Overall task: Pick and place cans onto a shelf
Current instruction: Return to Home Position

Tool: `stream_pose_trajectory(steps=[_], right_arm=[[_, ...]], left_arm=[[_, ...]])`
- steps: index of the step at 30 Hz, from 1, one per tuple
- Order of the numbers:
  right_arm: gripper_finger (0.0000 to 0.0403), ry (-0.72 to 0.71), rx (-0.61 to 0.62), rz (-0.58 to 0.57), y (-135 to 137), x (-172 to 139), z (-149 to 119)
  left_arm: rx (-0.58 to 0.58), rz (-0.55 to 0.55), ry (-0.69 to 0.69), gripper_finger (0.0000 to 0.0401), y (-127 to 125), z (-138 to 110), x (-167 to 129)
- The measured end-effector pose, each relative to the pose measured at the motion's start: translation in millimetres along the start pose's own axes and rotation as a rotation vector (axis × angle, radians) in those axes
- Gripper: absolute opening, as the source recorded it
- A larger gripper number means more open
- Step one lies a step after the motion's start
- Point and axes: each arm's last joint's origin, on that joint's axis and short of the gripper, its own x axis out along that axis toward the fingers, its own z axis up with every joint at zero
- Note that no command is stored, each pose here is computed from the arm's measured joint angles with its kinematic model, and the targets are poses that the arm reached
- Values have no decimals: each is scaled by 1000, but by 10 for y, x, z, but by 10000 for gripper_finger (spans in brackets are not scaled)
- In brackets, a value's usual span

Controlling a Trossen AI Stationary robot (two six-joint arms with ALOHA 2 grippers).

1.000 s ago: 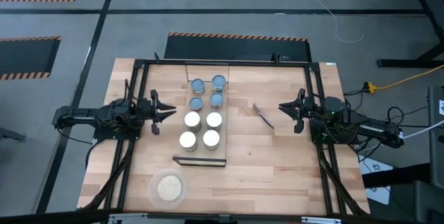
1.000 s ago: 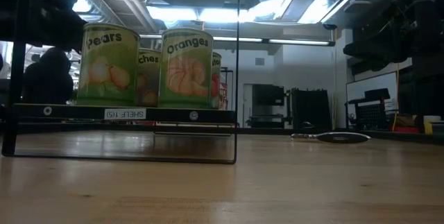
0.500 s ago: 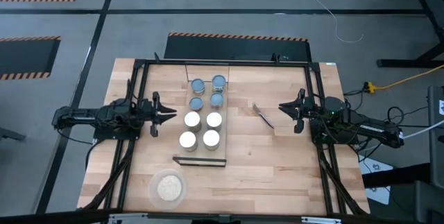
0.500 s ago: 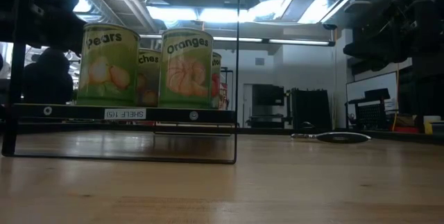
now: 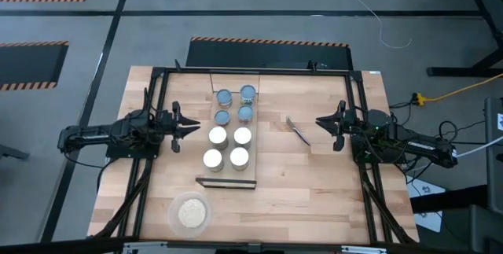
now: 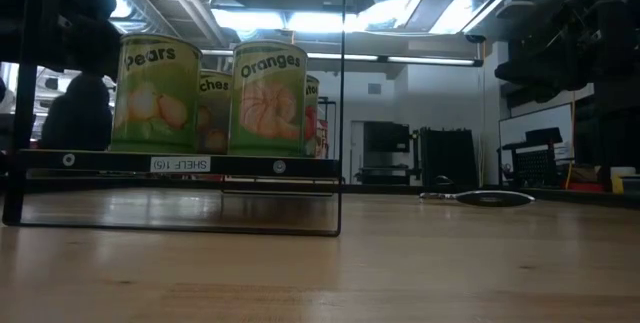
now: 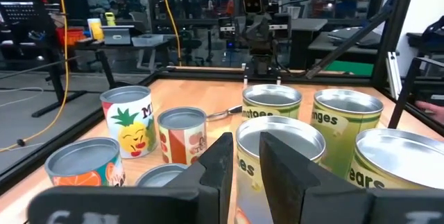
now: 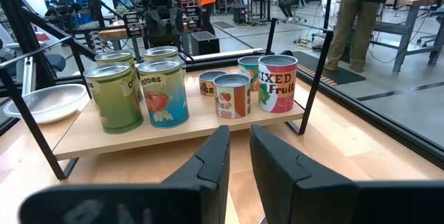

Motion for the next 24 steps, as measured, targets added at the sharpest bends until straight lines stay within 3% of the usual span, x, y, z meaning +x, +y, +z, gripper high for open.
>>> stream_pose_trajectory(steps=[24], right_arm=[[64,0,0,0,0,0,0]], left_arm=[[0,5,1,65,1,-1,0]])
